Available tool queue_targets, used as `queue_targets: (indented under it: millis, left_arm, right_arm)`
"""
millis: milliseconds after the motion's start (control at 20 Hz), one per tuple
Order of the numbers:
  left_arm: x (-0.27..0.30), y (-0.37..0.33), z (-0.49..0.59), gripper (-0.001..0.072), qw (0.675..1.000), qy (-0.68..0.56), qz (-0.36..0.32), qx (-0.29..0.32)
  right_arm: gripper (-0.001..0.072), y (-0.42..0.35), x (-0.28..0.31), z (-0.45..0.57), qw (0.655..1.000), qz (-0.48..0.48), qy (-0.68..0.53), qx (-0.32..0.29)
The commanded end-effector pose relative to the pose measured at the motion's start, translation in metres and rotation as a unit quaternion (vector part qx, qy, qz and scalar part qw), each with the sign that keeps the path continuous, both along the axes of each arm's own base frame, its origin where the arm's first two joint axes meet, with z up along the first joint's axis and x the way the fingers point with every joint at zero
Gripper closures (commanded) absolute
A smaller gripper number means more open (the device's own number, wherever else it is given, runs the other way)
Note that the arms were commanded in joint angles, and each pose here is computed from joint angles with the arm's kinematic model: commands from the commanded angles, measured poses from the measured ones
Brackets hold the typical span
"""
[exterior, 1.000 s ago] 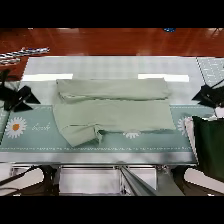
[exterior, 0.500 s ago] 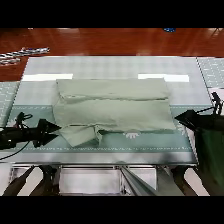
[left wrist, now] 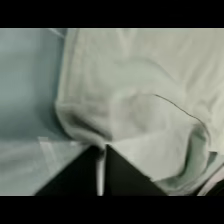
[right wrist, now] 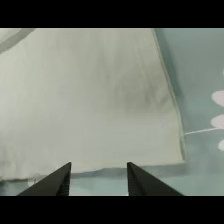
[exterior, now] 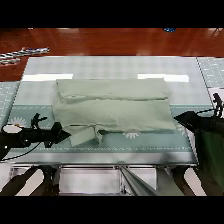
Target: Fold the shirts.
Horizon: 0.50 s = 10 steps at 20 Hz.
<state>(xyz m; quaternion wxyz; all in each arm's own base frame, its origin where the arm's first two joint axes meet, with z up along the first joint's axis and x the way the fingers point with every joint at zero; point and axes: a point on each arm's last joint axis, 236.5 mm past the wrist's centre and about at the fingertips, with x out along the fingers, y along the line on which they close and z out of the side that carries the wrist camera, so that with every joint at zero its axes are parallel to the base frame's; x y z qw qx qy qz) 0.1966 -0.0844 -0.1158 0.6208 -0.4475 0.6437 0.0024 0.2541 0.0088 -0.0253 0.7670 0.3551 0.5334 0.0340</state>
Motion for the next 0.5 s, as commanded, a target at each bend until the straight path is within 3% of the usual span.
queue_targets:
  millis: [0, 100, 450]
  left_arm:
    - [0.014, 0.0, -0.008, 0.0689, 1.0, -0.019, -0.001, 0.026]
    - [0.018, 0.0, -0.003, 0.0689, 0.999, -0.029, -0.014, 0.025]
    - [0.017, -0.002, -0.002, 0.0689, 0.999, -0.028, -0.018, 0.022]
  right_arm:
    - [0.0304, -0.031, -0.003, -0.013, 0.997, -0.055, 0.028, -0.044]
    - [0.0304, -0.06, -0.024, -0.029, 0.988, -0.103, 0.081, -0.08]
    - [0.0303, -0.021, -0.051, -0.071, 0.986, -0.091, 0.14, 0.012]
